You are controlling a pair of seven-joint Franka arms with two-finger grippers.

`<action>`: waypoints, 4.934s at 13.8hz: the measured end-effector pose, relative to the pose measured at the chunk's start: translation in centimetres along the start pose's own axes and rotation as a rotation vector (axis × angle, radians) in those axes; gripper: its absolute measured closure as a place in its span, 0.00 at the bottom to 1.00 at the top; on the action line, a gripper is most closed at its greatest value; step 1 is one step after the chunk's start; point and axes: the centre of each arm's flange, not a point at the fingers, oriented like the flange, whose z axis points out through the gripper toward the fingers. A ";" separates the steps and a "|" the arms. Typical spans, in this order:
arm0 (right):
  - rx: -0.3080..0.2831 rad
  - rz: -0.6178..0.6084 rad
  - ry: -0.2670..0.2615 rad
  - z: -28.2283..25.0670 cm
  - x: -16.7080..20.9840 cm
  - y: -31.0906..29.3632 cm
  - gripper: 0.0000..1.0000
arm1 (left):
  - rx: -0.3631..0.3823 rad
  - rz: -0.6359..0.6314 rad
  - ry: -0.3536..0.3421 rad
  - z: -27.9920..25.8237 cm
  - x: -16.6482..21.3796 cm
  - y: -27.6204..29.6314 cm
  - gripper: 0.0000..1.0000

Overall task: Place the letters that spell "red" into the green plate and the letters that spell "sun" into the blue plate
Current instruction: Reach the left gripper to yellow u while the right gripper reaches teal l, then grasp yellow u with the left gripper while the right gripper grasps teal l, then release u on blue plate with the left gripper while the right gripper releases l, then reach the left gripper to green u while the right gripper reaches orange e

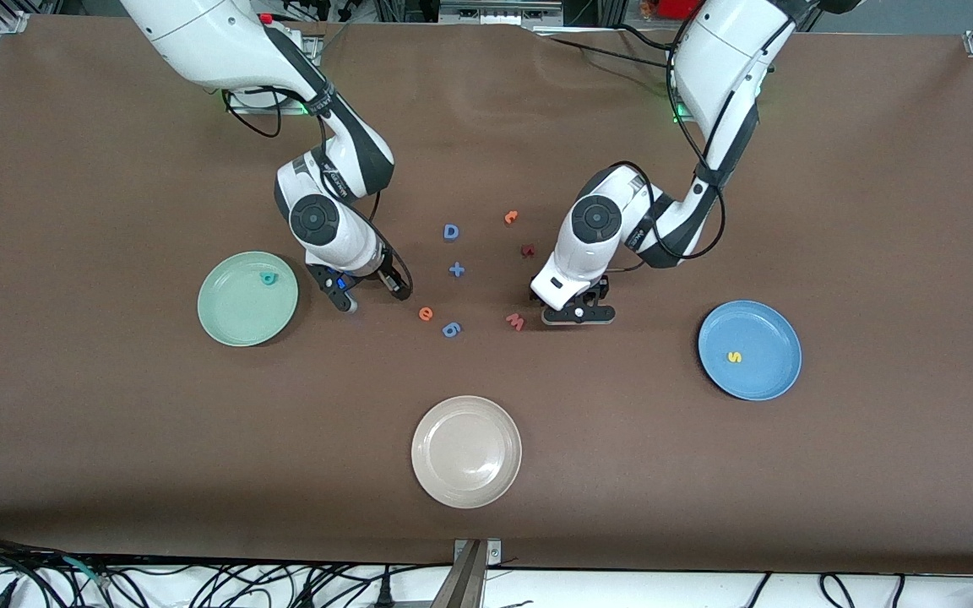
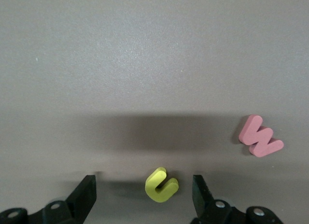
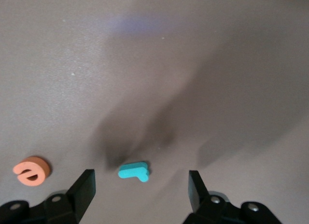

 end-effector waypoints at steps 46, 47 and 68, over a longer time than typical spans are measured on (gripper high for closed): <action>-0.187 -0.271 -0.159 -9.3 27.4 12.4 0.71 | 0.062 0.085 -0.218 -7.7 15.9 -27.1 0.06; -0.200 -0.272 -0.179 -8.1 27.8 13.1 0.71 | 0.041 0.084 -0.209 -7.9 15.4 -25.1 0.01; -0.042 -0.043 -0.097 -12.5 13.7 1.3 0.05 | 0.017 -0.203 -0.096 -0.6 -5.7 -4.4 0.06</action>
